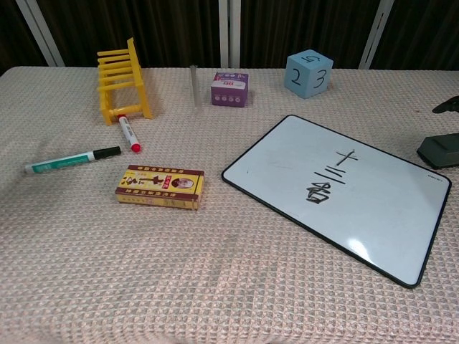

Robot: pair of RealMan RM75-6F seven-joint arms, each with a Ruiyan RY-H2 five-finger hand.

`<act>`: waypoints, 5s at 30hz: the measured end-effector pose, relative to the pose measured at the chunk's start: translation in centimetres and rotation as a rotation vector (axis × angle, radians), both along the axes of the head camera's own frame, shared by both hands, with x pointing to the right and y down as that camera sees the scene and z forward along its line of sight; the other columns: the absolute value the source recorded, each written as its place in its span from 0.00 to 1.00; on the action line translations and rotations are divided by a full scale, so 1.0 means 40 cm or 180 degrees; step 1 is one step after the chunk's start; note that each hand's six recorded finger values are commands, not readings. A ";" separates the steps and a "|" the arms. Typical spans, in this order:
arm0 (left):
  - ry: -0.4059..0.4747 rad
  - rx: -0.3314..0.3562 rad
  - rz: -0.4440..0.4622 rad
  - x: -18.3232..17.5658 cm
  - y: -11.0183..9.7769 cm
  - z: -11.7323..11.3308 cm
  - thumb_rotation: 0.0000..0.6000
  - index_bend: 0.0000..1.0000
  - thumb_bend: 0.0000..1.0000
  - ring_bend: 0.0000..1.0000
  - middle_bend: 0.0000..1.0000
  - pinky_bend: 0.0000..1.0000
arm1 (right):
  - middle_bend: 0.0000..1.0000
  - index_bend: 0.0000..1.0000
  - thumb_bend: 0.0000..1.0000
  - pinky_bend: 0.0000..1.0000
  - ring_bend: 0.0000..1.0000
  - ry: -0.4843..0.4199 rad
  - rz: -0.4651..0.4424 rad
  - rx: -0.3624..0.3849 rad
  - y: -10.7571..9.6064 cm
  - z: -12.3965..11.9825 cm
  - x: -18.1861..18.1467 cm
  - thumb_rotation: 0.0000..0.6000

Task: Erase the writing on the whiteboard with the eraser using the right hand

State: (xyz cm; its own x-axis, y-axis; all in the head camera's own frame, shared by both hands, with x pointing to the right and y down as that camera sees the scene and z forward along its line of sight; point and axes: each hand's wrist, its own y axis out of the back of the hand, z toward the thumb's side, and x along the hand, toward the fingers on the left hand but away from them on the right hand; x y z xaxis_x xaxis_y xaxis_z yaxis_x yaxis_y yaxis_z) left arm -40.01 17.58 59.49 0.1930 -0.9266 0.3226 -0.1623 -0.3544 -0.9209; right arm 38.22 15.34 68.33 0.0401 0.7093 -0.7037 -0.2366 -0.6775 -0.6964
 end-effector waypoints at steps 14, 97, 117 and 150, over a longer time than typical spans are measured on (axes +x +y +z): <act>-0.0035 -0.0075 -0.0006 -0.012 0.009 0.012 0.72 0.10 0.00 0.09 0.07 0.21 | 0.05 0.00 0.23 0.00 0.00 0.0049 -0.0056 -0.0071 -0.041 0.017 0.018 1.00; 0.0012 -0.0149 -0.0183 -0.085 0.051 0.018 0.79 0.11 0.00 0.09 0.07 0.21 | 0.75 0.93 0.41 0.79 0.65 -0.0867 -0.1897 0.0168 0.167 -0.006 -0.393 1.00; -0.0015 -0.0190 -0.0213 -0.114 0.055 0.015 0.80 0.11 0.00 0.09 0.07 0.21 | 0.75 0.93 0.44 0.79 0.65 -0.0950 -0.1552 0.0227 0.038 0.062 -0.545 1.00; -0.0033 -0.0209 -0.0024 -0.063 0.063 0.015 0.80 0.11 0.00 0.09 0.07 0.21 | 0.76 0.94 0.44 0.80 0.66 -0.0705 -0.1292 -0.0090 0.085 0.031 -0.375 1.00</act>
